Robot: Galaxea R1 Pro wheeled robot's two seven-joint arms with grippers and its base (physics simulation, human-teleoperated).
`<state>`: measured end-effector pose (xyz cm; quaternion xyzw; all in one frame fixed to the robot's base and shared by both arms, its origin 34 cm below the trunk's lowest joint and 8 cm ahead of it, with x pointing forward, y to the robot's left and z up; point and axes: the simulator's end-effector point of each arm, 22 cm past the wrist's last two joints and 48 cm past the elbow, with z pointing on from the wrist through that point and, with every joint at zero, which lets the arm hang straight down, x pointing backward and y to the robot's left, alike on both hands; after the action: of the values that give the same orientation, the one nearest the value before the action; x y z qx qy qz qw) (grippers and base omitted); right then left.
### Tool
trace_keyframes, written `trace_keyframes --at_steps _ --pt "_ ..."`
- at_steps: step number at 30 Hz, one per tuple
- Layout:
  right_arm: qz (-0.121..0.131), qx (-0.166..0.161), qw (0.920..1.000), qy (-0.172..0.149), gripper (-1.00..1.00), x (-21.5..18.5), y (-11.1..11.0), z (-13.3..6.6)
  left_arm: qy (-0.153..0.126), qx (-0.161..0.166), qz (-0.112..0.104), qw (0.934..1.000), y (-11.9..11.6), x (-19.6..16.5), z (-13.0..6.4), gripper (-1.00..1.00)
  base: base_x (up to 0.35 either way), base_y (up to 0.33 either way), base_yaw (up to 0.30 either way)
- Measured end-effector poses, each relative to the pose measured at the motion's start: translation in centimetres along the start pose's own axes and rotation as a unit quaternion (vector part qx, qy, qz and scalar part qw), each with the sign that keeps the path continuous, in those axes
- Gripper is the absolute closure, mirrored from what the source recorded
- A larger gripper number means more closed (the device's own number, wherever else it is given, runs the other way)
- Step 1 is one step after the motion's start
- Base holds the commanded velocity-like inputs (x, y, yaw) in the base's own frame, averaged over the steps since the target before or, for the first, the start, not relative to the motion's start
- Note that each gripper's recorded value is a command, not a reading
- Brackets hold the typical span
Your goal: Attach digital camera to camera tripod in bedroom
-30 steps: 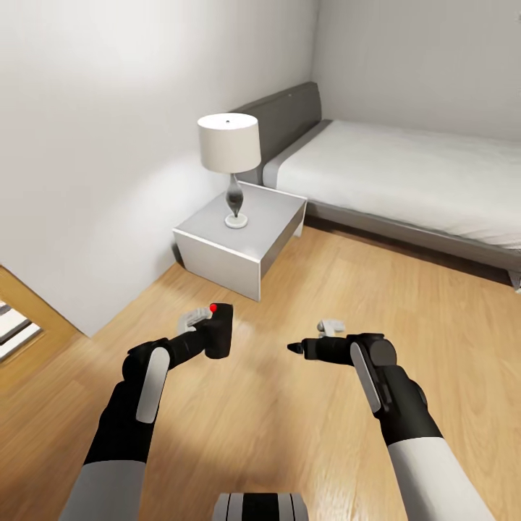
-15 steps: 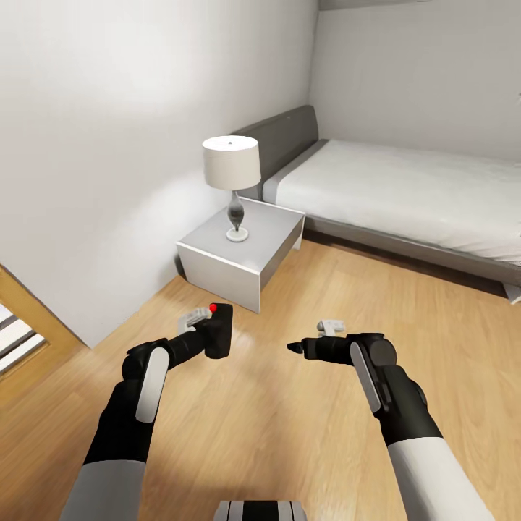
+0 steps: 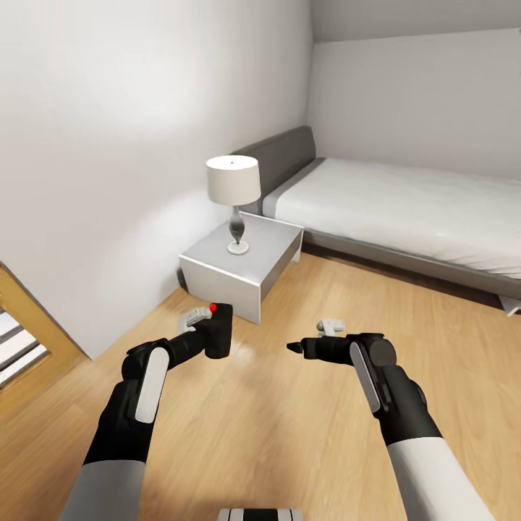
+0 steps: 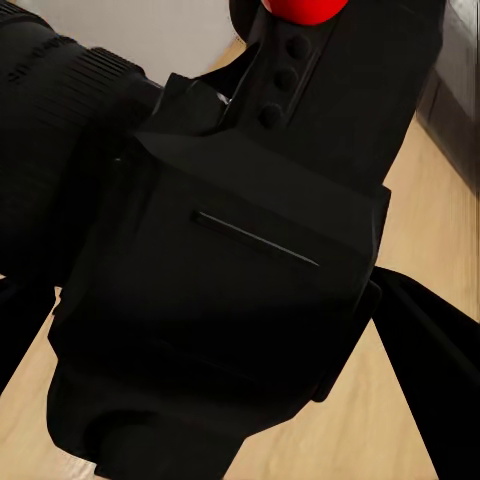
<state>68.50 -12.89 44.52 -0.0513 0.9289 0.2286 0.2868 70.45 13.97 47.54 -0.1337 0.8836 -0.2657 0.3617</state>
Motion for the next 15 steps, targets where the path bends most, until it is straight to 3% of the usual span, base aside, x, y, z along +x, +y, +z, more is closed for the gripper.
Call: trace_keyframes --at_steps 15 --pt "-0.017 -0.015 0.9991 -0.037 -1.00 -3.0 2.2 -3.2 -0.025 0.014 0.011 0.9995 -2.3 -2.3 -2.3 1.00 0.000 0.000 0.000"
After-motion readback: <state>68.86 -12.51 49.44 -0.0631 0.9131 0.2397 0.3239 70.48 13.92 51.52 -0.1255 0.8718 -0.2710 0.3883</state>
